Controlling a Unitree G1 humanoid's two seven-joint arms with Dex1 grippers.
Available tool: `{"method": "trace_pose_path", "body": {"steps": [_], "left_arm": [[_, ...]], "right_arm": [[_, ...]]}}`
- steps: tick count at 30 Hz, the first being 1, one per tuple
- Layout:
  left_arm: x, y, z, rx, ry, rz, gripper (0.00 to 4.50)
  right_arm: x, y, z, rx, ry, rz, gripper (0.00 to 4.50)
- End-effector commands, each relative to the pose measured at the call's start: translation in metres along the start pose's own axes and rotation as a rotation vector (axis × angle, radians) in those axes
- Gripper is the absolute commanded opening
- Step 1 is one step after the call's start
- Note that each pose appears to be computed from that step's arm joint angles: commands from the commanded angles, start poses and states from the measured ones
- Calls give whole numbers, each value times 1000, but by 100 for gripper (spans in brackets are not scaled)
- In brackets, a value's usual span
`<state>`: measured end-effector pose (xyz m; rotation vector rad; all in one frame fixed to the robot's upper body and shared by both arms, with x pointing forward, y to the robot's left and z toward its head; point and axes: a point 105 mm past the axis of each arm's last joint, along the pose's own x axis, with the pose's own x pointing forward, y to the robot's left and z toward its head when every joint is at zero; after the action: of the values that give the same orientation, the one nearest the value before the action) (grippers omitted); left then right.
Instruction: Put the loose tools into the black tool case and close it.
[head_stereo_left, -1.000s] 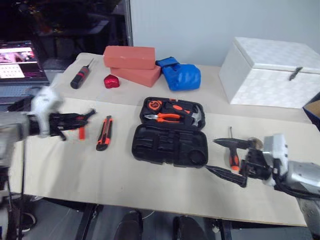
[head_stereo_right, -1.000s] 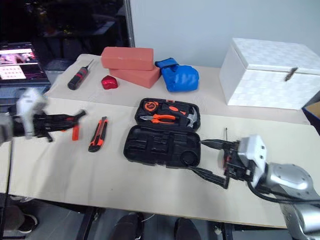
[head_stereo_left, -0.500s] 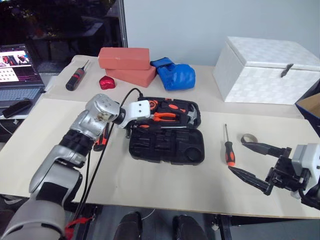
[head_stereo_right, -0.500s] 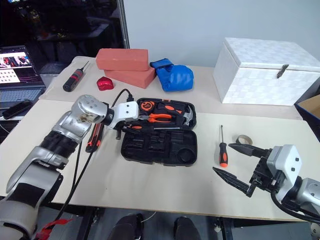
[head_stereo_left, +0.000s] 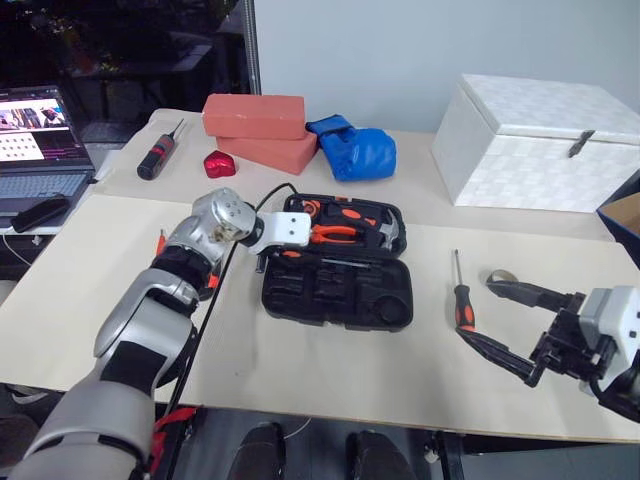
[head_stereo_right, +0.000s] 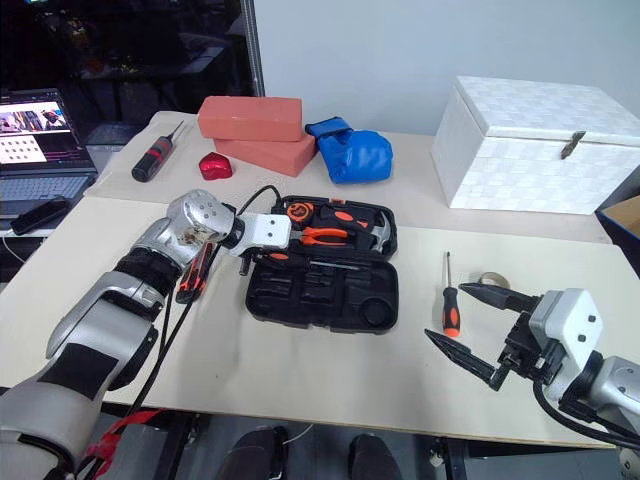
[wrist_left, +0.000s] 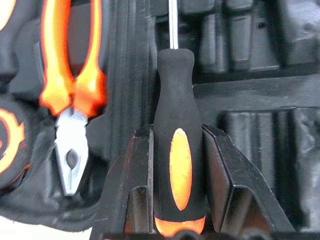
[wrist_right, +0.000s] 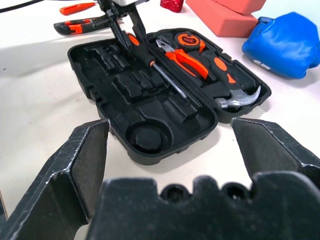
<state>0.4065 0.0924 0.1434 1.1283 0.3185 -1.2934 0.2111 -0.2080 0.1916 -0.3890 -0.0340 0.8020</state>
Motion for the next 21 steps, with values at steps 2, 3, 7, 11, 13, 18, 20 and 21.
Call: {"method": "trace_pose_path", "body": {"steps": [2, 3, 7, 11, 13, 18, 20, 21], "left_arm": [[-3, 6, 4, 30, 11, 4, 87], [-3, 6, 3, 23, 17, 8, 87], [-6, 10, 0, -13, 12, 40, 191], [-36, 24, 22, -192, -223, 81, 316], [-50, 20, 29, -287, -343, 64, 316], [-78, 0, 63, -385, -699, 118, 316], [-87, -22, 74, -433, -775, 27, 316], [-90, -34, 75, -456, -772, -31, 316]], "right_arm": [[2, -2, 10, -34, -16, 11, 450], [3, -2, 10, -35, -16, 12, 450], [3, -2, 9, -34, -17, 17, 450], [3, -2, 11, -35, -28, 18, 450], [3, -6, 10, -27, -25, -17, 450], [6, -32, -7, 5, 54, -278, 450], [8, -39, -22, 37, 150, -373, 450], [9, -41, -30, 49, 216, -408, 450]]}}
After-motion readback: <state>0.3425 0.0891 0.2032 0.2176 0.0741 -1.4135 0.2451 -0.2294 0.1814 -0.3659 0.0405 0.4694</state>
